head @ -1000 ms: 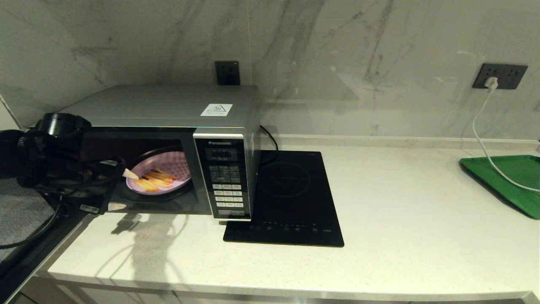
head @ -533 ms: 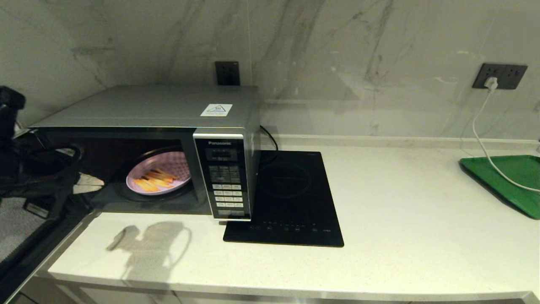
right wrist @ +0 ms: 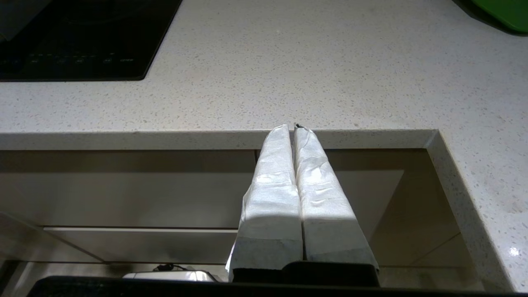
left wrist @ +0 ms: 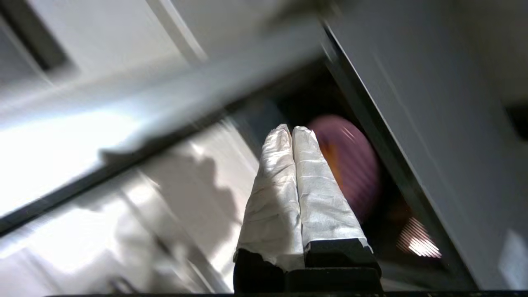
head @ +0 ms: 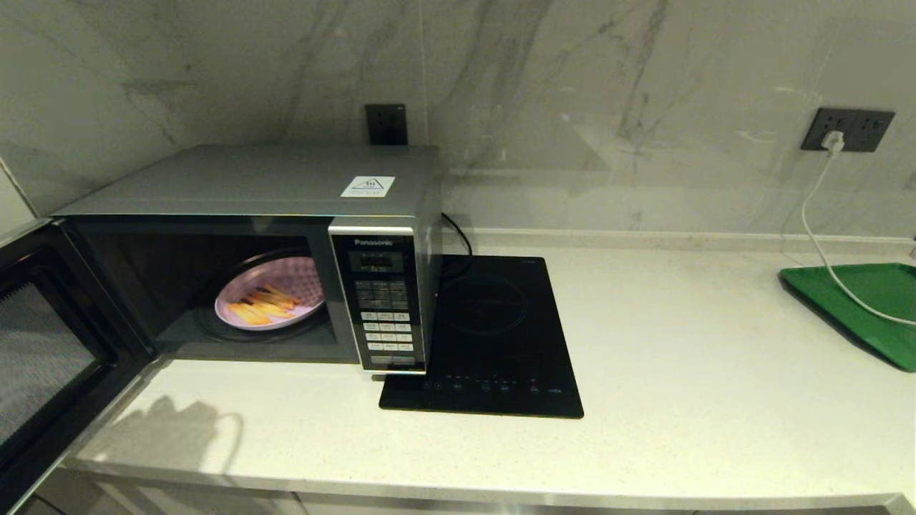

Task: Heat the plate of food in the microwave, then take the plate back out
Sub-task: Close the microwave oven

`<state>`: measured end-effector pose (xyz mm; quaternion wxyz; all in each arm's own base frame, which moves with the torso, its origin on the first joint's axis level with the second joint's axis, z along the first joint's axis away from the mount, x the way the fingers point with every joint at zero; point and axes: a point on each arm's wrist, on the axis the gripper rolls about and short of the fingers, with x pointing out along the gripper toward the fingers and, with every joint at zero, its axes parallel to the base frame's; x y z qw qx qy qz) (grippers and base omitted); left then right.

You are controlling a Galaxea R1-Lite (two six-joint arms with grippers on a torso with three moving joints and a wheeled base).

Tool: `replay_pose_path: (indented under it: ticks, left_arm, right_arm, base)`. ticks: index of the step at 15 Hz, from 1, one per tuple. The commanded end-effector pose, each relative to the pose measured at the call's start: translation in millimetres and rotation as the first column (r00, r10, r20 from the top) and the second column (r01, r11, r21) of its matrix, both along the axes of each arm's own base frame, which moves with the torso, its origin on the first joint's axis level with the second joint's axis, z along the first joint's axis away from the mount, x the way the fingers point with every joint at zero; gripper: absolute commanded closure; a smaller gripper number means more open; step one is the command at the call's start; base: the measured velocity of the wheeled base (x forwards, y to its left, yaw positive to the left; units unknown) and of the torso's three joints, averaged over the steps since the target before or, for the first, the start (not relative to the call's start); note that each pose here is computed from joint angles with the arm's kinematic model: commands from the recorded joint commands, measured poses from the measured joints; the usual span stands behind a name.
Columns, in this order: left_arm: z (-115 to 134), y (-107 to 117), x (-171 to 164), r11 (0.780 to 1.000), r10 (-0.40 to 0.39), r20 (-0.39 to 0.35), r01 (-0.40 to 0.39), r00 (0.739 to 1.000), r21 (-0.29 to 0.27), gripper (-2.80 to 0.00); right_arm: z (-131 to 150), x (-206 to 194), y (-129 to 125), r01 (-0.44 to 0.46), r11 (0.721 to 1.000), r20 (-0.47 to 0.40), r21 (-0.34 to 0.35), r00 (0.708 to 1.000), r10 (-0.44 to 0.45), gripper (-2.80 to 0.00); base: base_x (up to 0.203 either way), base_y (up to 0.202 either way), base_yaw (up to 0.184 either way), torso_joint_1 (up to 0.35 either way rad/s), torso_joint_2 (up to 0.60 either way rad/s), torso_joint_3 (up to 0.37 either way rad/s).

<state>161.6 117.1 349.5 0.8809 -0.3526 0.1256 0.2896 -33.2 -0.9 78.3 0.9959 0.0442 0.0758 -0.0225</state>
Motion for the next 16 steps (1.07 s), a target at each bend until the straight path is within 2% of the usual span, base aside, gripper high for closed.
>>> replay_pose_path:
  ticks: [1,3,5,8,10,13,16]
  left_arm:
    - [4,36,-7,0.991,0.071,-0.053,-0.064,0.996,0.121,0.00]
    - [-2,67,-6,0.978,0.104,-0.095,-0.085,0.990,0.190,0.00]
    - [-14,96,-7,0.971,0.126,-0.153,-0.091,0.980,0.220,0.00]
    - [-36,122,-4,0.987,0.100,-0.209,-0.071,0.973,0.141,0.00]
    - [-41,123,-5,0.994,0.081,-0.241,-0.062,0.967,0.084,0.00]
    - [-40,114,-9,1.000,0.003,-0.254,-0.009,0.967,-0.022,0.00]
    - [-39,112,-9,0.996,-0.032,-0.263,0.010,0.964,-0.083,0.00]
  right_arm:
    - [0,0,0,0.000,1.000,-0.001,0.001,1.000,0.000,0.00]
    - [0,0,0,0.000,1.000,-0.001,0.000,1.000,0.000,0.00]
    - [0,0,0,0.000,1.000,-0.003,0.001,1.000,0.000,0.00]
    - [0,0,0,0.000,1.000,-0.001,0.000,1.000,0.000,0.00]
    - [0,0,0,0.001,1.000,-0.001,0.002,1.000,-0.001,0.00]
    - [0,0,0,-0.001,1.000,-0.001,0.000,1.000,0.001,0.00]
    - [0,0,0,0.000,1.000,-0.001,0.000,1.000,0.000,0.00]
  base:
    - [0.000,0.000,0.000,0.000,0.00,0.000]
    - [0.000,0.000,0.000,0.000,0.00,0.000]
    - [0.000,0.000,0.000,0.000,0.00,0.000]
    - [0.000,0.000,0.000,0.000,0.00,0.000]
    - [0.000,0.000,0.000,0.000,0.00,0.000]
    - [0.000,0.000,0.000,0.000,0.00,0.000]
    - [0.000,0.000,0.000,0.000,0.00,0.000]
